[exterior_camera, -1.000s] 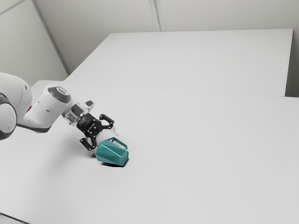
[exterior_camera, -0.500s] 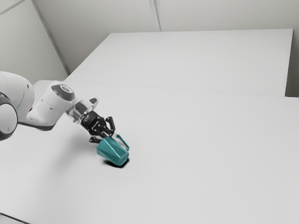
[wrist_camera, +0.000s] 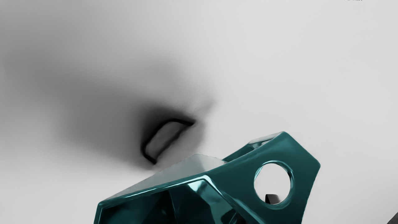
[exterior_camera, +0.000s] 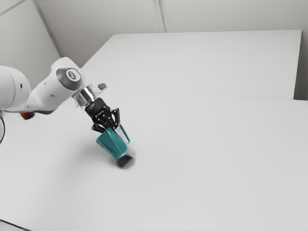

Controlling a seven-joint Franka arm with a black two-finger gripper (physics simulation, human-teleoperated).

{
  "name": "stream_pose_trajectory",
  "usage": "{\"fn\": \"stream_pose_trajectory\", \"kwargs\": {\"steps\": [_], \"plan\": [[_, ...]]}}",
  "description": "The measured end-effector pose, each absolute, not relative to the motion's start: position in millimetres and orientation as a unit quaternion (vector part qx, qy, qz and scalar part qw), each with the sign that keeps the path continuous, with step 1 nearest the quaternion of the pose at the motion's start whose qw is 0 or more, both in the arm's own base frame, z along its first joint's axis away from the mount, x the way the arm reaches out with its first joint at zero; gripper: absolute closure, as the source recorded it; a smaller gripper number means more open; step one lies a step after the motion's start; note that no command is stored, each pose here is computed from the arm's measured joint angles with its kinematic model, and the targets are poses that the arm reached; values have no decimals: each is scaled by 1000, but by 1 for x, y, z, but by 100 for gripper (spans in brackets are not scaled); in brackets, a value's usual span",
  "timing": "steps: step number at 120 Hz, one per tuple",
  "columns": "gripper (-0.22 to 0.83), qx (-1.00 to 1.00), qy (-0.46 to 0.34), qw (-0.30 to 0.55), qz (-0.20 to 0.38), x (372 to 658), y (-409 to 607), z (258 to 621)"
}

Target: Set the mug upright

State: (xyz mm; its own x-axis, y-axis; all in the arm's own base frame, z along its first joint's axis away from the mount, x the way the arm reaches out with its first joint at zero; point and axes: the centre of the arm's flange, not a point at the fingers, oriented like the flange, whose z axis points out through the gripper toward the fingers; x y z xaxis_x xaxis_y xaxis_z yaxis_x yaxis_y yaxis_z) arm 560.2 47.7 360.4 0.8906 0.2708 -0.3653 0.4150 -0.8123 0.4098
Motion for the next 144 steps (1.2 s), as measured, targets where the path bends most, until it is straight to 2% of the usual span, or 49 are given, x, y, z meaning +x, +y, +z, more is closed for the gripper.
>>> {"fn": "stream_pose_trajectory", "kwargs": {"steps": [34,58,89,144], "plan": [[78,992,77,74,-65,571,21,391],[79,999,34,-6,-24,578,13,398],[79,999,29,-39,11,585,3,395],[79,997,65,-41,3,592,0,345]]}}
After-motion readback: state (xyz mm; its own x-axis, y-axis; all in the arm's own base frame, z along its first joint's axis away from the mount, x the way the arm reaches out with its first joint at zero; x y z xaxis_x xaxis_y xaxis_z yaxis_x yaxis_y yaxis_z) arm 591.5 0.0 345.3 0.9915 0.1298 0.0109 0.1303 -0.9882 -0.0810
